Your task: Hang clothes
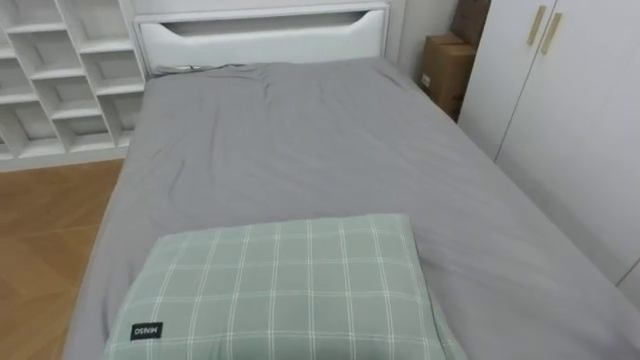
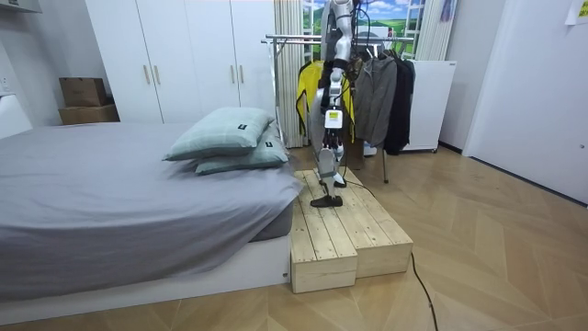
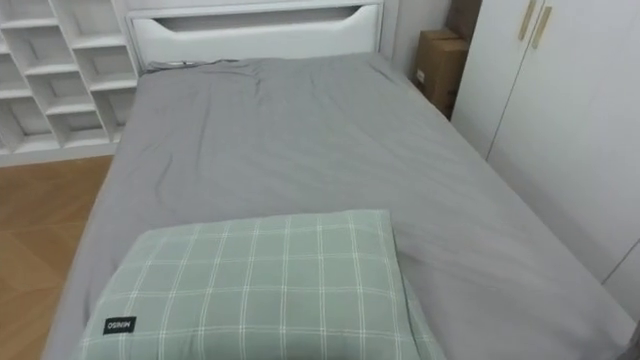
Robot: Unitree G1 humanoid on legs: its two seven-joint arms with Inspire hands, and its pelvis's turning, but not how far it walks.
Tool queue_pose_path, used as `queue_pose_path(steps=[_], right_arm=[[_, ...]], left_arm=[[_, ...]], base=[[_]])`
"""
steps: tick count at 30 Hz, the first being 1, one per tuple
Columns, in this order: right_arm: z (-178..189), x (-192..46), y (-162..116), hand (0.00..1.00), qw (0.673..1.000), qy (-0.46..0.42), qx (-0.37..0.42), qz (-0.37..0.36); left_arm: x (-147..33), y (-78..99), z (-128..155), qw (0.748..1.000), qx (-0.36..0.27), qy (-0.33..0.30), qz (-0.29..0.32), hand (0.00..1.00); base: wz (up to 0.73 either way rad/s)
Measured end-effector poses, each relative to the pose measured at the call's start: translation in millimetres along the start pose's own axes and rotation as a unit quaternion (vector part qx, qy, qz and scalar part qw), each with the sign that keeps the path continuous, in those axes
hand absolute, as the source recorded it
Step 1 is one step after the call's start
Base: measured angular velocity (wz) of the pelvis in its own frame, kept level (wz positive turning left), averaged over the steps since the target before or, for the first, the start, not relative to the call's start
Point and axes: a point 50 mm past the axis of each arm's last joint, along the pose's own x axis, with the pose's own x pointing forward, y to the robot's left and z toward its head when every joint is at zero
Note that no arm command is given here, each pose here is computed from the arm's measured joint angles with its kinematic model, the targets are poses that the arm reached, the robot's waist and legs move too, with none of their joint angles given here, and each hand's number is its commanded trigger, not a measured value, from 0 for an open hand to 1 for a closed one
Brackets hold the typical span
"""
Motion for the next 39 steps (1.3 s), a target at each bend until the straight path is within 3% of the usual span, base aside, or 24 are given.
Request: queue_pose_path(steps=[12,31,39], right_arm=[[-30,0,3,0.00,0.999,0.026,-0.020,0.000],[-20,0,1,0.00,0.998,0.023,-0.055,-0.002],[-8,0,1,0.00,0.998,0.006,-0.055,0.006]], left_arm=[[-1.1,5.4,35,0.999,-0.003,-0.054,0.008,0.00],[-0.2,-1.6,15,0.999,0.039,-0.025,0.003,0.00],[-1.5,-9.0,21,0.997,0.069,-0.036,-0.002,0.00]], base=[[0.03],[0.04],[0.12]])
